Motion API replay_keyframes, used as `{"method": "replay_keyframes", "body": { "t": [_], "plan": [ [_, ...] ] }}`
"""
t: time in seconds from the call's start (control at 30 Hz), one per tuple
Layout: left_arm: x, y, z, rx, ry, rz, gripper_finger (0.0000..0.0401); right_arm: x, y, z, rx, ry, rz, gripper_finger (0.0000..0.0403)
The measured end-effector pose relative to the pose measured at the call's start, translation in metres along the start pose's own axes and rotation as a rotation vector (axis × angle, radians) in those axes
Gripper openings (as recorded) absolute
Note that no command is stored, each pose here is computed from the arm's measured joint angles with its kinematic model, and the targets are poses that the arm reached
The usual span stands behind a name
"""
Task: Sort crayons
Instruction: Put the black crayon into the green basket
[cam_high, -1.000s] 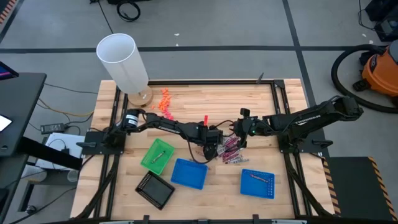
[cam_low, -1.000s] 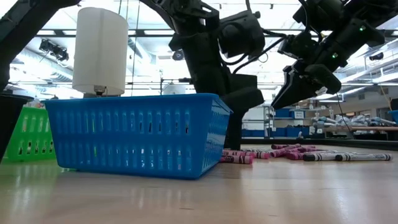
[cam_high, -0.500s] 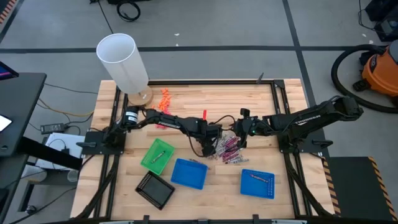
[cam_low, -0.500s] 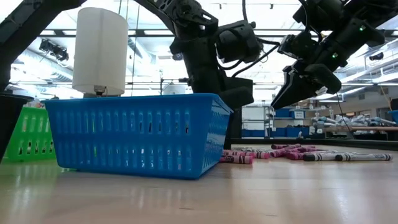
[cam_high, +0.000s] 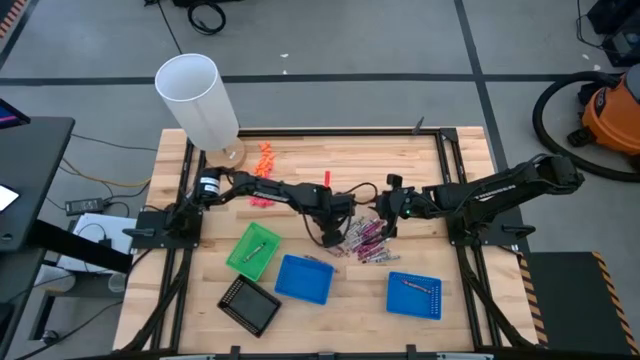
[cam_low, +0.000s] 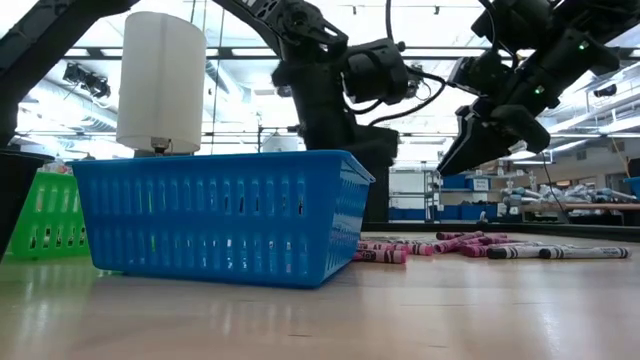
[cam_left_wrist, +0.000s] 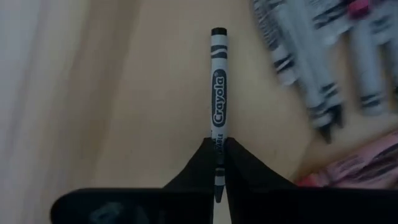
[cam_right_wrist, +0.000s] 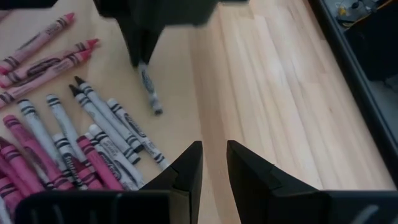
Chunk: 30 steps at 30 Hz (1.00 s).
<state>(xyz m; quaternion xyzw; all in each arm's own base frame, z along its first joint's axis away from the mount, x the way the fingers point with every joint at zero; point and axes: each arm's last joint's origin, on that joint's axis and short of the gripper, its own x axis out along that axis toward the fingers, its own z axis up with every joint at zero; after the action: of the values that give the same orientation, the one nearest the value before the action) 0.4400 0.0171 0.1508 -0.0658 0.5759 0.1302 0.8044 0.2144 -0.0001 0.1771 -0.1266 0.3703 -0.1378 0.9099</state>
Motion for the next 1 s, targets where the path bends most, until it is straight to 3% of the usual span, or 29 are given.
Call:
{"method": "replay_keyframes", "body": {
  "t": [0.17,0.33,0.63,0.77,1.0],
  "plan": [
    [-0.041,-0.006,-0.009,-0.006,0.022,0.086,0.0012,0.0,-0.001,0.0,0.003,0.002,-0.019,0.0084],
    [-0.088,-0.025,-0.028,-0.046,0.044,0.106,0.0012,0.0,-0.001,0.0,0.003,0.001,-0.017,0.0084],
    [-0.171,-0.041,-0.084,-0.221,0.182,0.218,0.0017,0.0,0.001,0.001,0.012,-0.014,0.022,0.0084],
    [-0.189,-0.054,-0.102,-0.281,0.186,0.234,0.0018,0.0,0.001,0.002,0.012,-0.018,0.027,0.0084],
    [-0.197,-0.06,-0.116,-0.28,0.232,0.286,0.002,0.0,0.001,0.003,0.005,-0.028,0.04,0.0084]
  ]
}}
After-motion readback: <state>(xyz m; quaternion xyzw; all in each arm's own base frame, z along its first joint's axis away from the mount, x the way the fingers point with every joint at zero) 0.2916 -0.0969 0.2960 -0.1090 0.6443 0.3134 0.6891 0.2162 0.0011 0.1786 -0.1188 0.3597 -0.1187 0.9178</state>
